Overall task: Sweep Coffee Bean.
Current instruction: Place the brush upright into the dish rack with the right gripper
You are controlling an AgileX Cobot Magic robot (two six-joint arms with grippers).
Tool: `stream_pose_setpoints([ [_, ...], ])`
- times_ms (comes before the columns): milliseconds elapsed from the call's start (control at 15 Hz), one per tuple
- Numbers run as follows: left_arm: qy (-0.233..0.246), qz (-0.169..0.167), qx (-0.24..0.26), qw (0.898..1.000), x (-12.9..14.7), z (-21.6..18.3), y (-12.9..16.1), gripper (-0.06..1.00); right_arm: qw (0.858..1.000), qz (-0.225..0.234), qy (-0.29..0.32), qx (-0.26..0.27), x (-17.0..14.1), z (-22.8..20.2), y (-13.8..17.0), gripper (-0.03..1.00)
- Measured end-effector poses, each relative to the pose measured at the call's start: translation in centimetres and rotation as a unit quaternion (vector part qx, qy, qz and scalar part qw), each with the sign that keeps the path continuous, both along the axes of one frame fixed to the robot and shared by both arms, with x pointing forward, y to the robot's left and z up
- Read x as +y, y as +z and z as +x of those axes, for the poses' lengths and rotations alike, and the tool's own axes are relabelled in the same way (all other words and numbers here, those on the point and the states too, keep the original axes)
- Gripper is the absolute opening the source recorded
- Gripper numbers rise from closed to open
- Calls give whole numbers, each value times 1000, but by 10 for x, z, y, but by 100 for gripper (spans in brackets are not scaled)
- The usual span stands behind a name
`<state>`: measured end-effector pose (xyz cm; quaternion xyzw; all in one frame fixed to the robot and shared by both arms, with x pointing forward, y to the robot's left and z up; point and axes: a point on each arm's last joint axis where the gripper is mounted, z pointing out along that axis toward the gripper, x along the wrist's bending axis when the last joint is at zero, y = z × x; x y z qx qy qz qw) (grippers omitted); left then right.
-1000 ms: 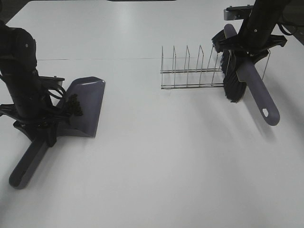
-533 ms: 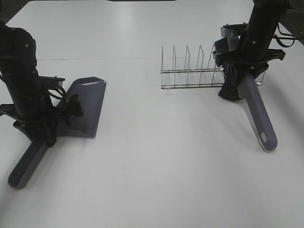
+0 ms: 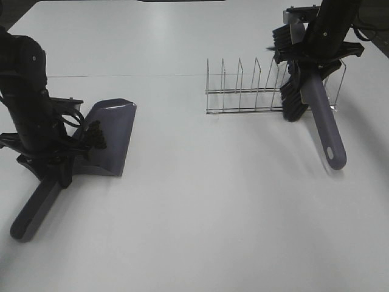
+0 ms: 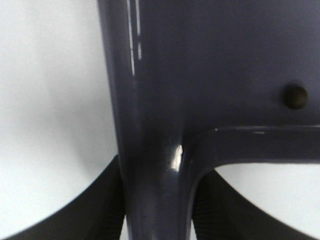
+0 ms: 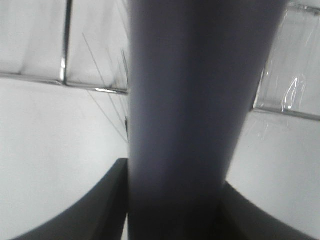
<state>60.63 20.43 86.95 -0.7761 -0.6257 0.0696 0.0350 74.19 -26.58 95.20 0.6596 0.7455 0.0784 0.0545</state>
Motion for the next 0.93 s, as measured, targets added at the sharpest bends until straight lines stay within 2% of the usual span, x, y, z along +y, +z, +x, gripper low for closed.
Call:
stream_pose_setpoints([
  [200,0,0,0,1000,0,0,0,35,1000,4,3,-5,1,1,3,31],
  [533,0,0,0,1000,0,0,0,35,999,-38,15,-7,-5,1,3,31],
  [867,-1,-1,0,1000,0,0,0,35,999,-25,44,-7,-2,1,3,32],
  [933,-1,-1,0,1000,0,0,0,35,998,-26,48,-7,-2,1,3,36],
])
